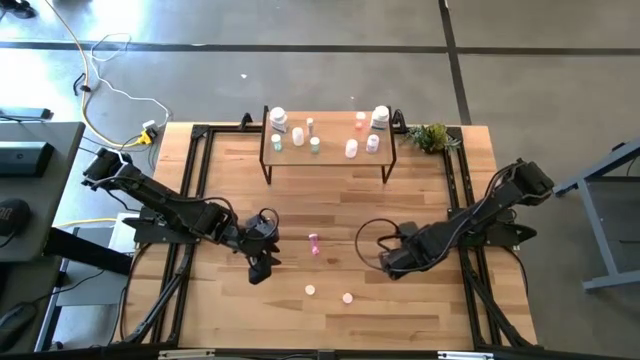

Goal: Pick and place medicine bottles onto shelf by color
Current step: Put the light blue medicine bottle on the shelf

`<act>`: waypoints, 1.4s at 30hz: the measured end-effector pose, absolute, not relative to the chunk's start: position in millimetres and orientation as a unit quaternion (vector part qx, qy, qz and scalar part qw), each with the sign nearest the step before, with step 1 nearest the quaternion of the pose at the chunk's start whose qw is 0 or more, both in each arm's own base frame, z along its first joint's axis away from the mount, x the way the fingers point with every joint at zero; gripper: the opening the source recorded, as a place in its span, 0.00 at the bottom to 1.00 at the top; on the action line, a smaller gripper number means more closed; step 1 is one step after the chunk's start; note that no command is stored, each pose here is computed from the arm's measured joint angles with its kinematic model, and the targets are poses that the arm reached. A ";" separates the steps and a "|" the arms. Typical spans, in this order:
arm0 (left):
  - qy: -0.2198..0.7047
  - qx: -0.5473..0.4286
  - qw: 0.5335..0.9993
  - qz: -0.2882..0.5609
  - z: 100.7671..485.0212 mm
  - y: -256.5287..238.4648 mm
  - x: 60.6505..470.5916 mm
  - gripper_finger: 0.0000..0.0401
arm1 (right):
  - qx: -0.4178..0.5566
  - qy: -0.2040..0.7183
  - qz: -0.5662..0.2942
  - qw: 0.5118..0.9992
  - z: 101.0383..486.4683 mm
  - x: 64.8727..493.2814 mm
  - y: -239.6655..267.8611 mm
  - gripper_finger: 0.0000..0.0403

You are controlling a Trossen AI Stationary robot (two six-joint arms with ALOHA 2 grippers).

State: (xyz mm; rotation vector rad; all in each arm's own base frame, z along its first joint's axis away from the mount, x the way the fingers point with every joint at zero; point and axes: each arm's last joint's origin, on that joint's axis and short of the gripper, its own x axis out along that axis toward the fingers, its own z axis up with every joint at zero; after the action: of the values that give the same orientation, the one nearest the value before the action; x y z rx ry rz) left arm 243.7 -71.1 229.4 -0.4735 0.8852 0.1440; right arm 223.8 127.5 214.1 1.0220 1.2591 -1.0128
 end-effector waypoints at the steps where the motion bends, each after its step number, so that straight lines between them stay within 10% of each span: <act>1: 0.424 -0.227 0.874 0.069 229.4 -71.1 243.6 0.42 | 0.435 0.540 -0.437 0.572 214.1 222.7 127.1 0.42; 11: 0.425 -0.215 0.877 0.064 229.3 -71.1 243.6 0.42 | 0.382 0.576 -0.426 0.584 214.1 217.0 124.4 0.42; 33: 0.423 -0.214 0.878 0.065 229.5 -70.9 243.8 0.42 | -0.009 0.705 0.023 0.709 214.1 228.5 116.9 0.42; 42: 0.411 -0.210 0.882 0.092 229.7 -68.6 244.4 0.42 | -0.090 0.706 0.077 0.698 201.6 235.5 119.4 0.42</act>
State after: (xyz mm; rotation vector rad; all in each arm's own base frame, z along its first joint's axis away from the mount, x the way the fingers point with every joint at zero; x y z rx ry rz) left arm 244.4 -68.6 229.7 -0.4369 0.8563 0.1923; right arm 235.5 119.4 201.6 -0.2014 1.5732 0.1707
